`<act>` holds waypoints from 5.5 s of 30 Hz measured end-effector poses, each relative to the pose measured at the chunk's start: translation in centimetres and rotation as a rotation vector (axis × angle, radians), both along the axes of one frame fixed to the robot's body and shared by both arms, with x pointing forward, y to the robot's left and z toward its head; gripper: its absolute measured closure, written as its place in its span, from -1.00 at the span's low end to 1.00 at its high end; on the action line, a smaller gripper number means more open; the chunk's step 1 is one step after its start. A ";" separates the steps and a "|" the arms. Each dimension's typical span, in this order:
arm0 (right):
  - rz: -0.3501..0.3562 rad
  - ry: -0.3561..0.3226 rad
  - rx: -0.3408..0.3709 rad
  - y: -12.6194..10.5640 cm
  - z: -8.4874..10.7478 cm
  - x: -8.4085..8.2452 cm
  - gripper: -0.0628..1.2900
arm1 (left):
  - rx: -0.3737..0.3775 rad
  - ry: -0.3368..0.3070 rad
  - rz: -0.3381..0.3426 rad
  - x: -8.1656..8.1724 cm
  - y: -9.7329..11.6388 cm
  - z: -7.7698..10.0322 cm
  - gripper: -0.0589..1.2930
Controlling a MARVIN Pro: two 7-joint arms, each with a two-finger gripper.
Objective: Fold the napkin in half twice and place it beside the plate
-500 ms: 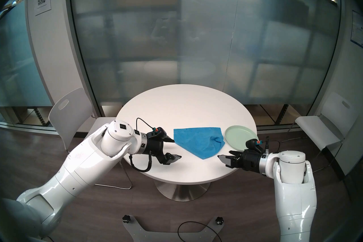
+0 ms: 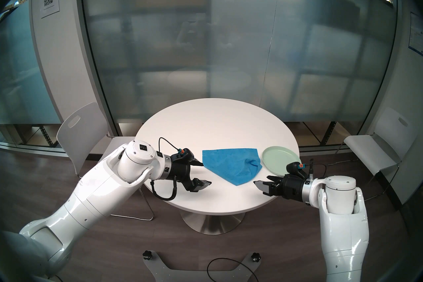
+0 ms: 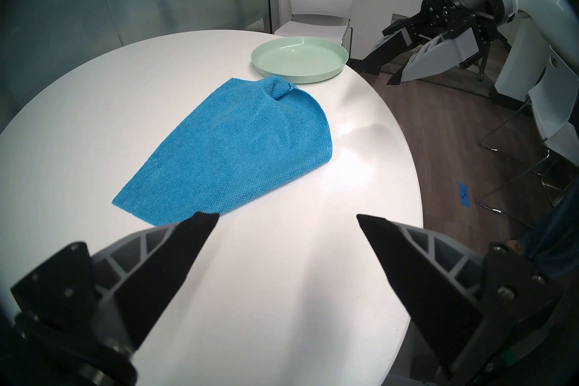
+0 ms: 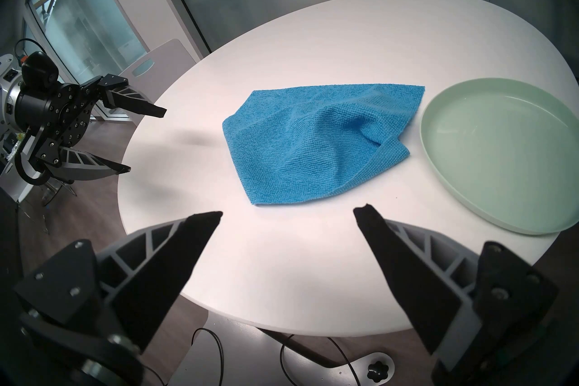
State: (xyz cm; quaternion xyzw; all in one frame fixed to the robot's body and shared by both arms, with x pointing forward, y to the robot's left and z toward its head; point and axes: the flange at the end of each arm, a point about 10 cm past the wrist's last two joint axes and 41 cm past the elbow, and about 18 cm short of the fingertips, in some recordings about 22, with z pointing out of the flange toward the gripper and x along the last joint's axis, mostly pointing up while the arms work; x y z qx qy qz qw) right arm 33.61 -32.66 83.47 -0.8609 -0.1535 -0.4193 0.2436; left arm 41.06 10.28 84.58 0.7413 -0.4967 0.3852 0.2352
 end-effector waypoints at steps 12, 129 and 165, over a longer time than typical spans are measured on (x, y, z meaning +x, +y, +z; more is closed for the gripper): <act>0.000 0.001 0.000 0.0 0.0 0.0 -0.90 | 0.000 0.000 0.000 0.0 0.0 0.0 -0.97; 0.000 0.005 0.001 0.0 -0.2 -0.1 -0.90 | -0.004 0.159 0.255 15.9 -0.7 -5.8 -0.84; 0.000 0.005 0.001 0.0 -0.2 -0.1 -0.90 | 0.069 0.104 0.288 16.7 -1.5 -6.2 -0.65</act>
